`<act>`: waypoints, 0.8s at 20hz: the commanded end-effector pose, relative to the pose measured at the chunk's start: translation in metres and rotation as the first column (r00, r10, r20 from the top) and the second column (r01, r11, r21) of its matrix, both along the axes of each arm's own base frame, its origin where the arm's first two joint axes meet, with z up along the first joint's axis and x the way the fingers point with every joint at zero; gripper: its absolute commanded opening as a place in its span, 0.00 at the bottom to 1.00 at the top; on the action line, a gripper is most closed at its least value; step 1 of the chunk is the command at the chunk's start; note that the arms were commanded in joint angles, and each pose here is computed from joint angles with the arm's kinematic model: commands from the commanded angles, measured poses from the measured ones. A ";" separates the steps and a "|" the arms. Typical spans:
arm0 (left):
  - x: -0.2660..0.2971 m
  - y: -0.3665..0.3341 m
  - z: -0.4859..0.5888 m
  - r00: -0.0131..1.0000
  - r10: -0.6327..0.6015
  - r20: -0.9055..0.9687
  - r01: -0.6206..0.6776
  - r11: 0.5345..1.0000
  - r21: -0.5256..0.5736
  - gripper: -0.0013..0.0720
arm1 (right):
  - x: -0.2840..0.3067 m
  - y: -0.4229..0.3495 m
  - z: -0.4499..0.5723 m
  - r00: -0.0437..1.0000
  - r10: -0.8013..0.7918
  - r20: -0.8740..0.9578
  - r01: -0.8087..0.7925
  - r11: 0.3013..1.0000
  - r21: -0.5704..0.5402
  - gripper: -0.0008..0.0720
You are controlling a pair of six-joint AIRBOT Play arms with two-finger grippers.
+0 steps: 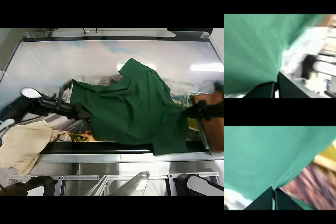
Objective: Fold the shirts.
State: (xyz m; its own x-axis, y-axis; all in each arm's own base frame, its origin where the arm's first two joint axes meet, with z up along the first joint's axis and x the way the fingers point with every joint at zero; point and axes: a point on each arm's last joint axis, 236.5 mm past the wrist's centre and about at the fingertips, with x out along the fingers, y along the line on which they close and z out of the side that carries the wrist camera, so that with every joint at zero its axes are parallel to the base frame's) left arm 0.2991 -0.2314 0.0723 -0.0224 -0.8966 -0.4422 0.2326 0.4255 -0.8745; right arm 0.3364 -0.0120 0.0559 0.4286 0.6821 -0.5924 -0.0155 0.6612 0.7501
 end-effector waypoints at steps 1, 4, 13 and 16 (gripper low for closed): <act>-0.021 0.008 0.202 0.941 0.017 0.339 0.103 0.937 -0.332 0.06 | 0.012 0.018 0.216 0.802 -0.060 0.595 0.016 0.997 0.079 0.03; -0.041 0.028 0.318 0.759 0.170 0.628 0.081 0.933 -0.351 0.06 | -0.050 0.045 0.396 0.359 -0.075 0.930 0.194 0.981 0.004 0.03; -0.007 0.023 0.293 0.815 0.133 0.564 0.065 0.946 -0.317 0.06 | -0.089 0.064 0.466 0.124 0.133 0.983 0.438 0.882 -0.175 0.03; 0.047 0.015 0.206 0.918 0.080 0.388 0.027 0.964 -0.265 0.06 | -0.013 0.042 0.394 0.353 0.089 0.932 0.212 0.962 -0.172 0.04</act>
State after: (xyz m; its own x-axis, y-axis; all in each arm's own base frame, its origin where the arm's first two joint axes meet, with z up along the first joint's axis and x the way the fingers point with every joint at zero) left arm 0.3112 -0.2084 0.3440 0.1769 -0.9805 -0.0850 0.6801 0.1842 -0.7096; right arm 0.2754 0.0374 0.4998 0.8795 0.4248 0.2146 -0.4323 0.9016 -0.0132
